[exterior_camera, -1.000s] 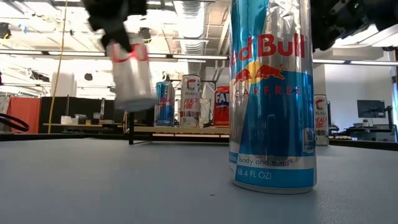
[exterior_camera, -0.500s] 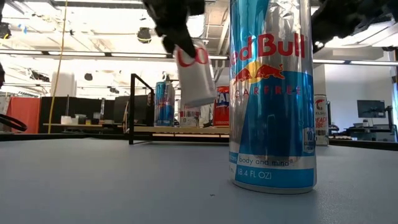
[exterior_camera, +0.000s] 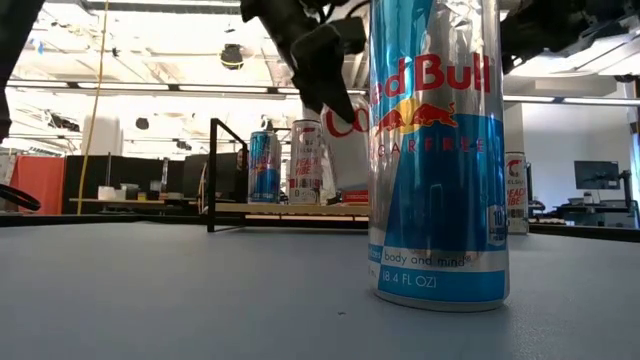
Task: Place canned beverage on shelf
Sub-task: Put the top red-silver soda can on the shelf aligned with the other red-silver soda can
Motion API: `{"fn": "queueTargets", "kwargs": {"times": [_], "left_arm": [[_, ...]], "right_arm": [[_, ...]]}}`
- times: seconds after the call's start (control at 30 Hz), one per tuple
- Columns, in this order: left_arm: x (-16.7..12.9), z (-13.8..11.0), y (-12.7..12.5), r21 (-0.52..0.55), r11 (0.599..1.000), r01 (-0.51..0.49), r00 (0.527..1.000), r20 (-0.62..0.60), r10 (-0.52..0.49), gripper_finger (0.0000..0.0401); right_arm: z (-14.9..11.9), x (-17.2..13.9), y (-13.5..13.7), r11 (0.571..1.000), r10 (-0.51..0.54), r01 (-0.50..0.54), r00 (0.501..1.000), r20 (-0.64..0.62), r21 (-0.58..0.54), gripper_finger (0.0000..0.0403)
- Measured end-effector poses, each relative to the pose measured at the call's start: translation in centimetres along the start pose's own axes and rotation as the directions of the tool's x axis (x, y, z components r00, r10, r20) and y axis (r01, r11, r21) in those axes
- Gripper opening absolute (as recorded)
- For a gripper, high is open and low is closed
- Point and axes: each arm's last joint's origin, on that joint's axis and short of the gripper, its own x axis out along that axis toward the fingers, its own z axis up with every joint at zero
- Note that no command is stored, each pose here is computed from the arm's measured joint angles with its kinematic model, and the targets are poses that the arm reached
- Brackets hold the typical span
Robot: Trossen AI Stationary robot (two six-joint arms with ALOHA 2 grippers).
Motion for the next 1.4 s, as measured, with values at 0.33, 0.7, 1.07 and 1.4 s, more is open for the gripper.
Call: {"fn": "queueTargets", "kwargs": {"times": [0.33,0.7,1.07,1.4], "left_arm": [[1.4,-0.7,-1.3,0.007,0.995,0.099,0.993,-0.062,-0.098,0.0289],[3.4,-2.0,-2.3,-0.010,0.990,0.144,0.975,-0.171,-0.144,0.0289],[3.8,-2.3,-2.4,-0.022,0.988,0.151,0.970,-0.191,-0.152,0.0337],[3.8,-2.3,-2.3,-0.017,0.991,0.129,0.972,-0.196,-0.130,0.0355]], "right_arm": [[-0.3,0.6,-1.5,0.996,-0.082,0.081,0.996,-0.031,-0.041,0.0000],[-0.4,1.4,-3.0,0.990,-0.141,0.139,0.989,-0.045,-0.034,0.0000],[-0.4,1.4,-3.2,0.989,-0.143,0.141,0.989,-0.048,-0.034,0.0000],[-0.4,1.4,-3.2,0.989,-0.143,0.141,0.989,-0.049,-0.036,0.0000]]}}
